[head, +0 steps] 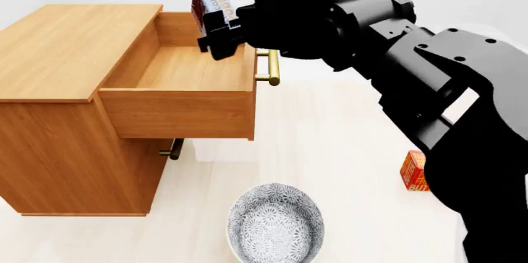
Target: Put the chocolate pudding in the top drawer of the cabinet and close it.
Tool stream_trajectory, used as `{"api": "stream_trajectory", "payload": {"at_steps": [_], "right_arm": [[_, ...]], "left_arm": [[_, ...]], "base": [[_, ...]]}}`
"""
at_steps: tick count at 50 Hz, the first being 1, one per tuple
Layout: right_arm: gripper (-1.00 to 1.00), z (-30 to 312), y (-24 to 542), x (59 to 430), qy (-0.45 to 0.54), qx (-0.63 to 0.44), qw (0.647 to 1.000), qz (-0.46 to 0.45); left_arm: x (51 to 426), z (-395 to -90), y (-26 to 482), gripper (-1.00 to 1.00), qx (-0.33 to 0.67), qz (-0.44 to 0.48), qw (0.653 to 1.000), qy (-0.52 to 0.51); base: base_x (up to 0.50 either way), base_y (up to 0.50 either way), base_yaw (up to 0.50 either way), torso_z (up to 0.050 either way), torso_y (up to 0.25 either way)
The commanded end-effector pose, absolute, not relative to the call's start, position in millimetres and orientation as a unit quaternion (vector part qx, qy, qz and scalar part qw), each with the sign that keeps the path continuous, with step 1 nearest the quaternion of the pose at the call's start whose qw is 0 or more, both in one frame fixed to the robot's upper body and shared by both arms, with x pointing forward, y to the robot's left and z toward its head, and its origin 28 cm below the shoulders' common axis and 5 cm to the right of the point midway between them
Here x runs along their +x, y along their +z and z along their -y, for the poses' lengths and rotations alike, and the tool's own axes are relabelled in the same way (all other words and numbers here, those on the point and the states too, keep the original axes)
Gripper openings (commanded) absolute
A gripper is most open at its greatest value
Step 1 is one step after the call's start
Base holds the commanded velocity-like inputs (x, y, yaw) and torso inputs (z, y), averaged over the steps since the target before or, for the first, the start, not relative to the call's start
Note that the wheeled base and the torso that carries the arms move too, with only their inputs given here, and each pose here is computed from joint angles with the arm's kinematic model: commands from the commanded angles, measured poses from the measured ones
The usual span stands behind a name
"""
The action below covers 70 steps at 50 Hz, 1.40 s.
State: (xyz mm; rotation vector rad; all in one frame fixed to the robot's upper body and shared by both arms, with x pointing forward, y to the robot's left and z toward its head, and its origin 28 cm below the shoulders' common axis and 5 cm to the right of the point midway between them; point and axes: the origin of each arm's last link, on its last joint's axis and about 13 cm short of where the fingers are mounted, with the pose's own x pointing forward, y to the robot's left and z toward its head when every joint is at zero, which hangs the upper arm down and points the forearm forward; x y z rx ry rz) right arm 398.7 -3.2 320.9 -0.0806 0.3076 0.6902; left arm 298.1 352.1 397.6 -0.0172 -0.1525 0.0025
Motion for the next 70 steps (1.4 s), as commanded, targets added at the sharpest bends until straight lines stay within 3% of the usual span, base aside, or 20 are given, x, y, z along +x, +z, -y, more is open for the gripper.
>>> {"api": "stream_trajectory", "payload": {"at_steps": [1, 59, 60, 70], "right_arm": [[-1.00, 0.2, 309.2, 397.9, 0.344, -0.044, 0.924, -0.163], [-1.00, -2.2, 279.3, 395.3, 0.347, -0.056, 0.912, -0.212], [1.00, -2.1, 279.1, 395.3, 0.347, -0.057, 0.911, -0.213], [1.00, -1.9, 278.3, 394.8, 0.346, -0.058, 0.911, -0.218]], "left_arm": [[297.3, -353.7, 396.2, 1.00, -0.007, 0.074, 0.997, 0.005], [296.3, -357.5, 390.1, 1.00, -0.011, 0.071, 0.997, 0.009], [296.3, -357.5, 389.9, 1.00, -0.011, 0.070, 0.997, 0.009], [297.3, -357.1, 389.2, 1.00, -0.011, 0.070, 0.997, 0.009]], "base": [[0.00, 0.00, 0.00, 0.000, 0.000], [0.00, 0.00, 0.00, 0.000, 0.000], [0.00, 0.00, 0.00, 0.000, 0.000], [0.00, 0.00, 0.00, 0.000, 0.000]]}}
